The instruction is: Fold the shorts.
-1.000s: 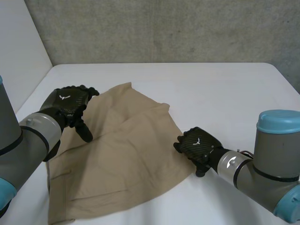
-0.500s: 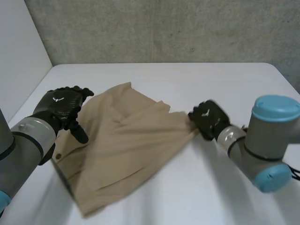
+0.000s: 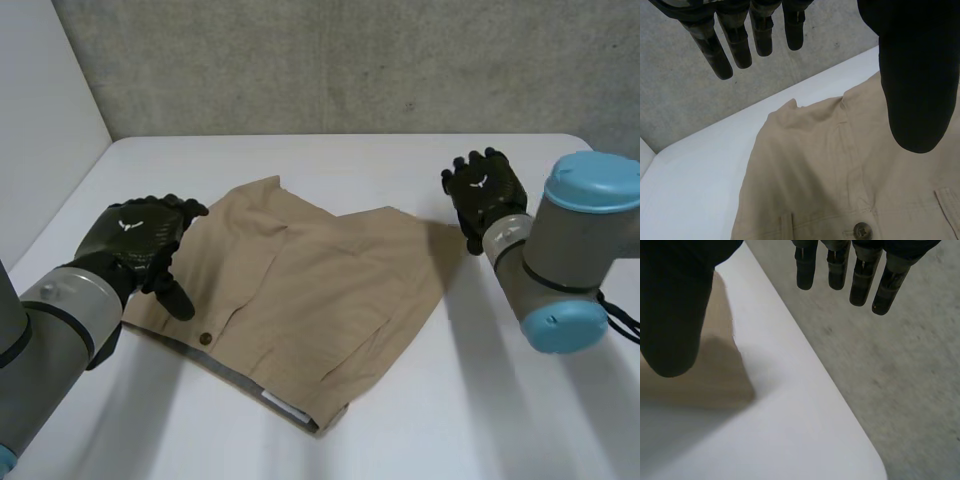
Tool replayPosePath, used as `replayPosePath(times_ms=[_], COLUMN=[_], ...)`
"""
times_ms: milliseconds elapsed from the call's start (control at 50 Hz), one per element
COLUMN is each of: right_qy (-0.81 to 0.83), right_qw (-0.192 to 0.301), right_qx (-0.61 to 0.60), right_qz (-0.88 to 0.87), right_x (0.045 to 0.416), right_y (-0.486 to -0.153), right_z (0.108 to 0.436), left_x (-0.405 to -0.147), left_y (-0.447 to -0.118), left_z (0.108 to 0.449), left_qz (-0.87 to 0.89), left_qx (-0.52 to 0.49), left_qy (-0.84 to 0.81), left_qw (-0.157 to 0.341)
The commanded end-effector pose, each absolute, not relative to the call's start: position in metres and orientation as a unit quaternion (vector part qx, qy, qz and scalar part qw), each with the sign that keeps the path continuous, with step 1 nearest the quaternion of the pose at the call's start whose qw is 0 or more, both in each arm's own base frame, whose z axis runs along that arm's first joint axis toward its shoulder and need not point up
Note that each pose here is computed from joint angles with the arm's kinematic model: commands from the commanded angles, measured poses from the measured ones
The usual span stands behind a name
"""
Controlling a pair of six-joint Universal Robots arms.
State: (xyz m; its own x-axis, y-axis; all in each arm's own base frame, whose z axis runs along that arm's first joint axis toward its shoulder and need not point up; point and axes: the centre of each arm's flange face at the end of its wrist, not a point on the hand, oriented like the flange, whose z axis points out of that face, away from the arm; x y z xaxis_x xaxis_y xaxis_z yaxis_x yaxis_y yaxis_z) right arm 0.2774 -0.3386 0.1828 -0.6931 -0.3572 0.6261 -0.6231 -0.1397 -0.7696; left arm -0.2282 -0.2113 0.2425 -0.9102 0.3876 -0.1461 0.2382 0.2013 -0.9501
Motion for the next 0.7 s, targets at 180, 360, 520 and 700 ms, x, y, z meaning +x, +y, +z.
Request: replayPosePath(times_ms=[180, 360, 520, 700], right_qy=[-0.637, -0.642, -0.634, -0.631], right_qw=[-0.115, -0.192, -0.221, -0.234], right_qx=[0.523, 0.54, 0.541, 0.555], right_qz=[0.554, 0.509, 0.507, 0.489], right_x=[0.289, 0.313, 0.328, 0.336], right_y=[-0.22, -0.184, -0.171, -0.159], right_z=[0.171, 0.148, 0.139, 0.127], left_x=[-0.227, -0.223, -0.215, -0.21], left_y=[-0.216, -0.221, -0.229, -0.232], left_z=[0.242, 0.239, 0.238, 0.238], left_qz=[0.605, 0.61, 0.612, 0.611], left_qx=[-0.196, -0.185, -0.171, -0.164], left_qy=[-0.769, -0.769, -0.771, -0.773], left_qw=[0.061, 0.056, 0.046, 0.04])
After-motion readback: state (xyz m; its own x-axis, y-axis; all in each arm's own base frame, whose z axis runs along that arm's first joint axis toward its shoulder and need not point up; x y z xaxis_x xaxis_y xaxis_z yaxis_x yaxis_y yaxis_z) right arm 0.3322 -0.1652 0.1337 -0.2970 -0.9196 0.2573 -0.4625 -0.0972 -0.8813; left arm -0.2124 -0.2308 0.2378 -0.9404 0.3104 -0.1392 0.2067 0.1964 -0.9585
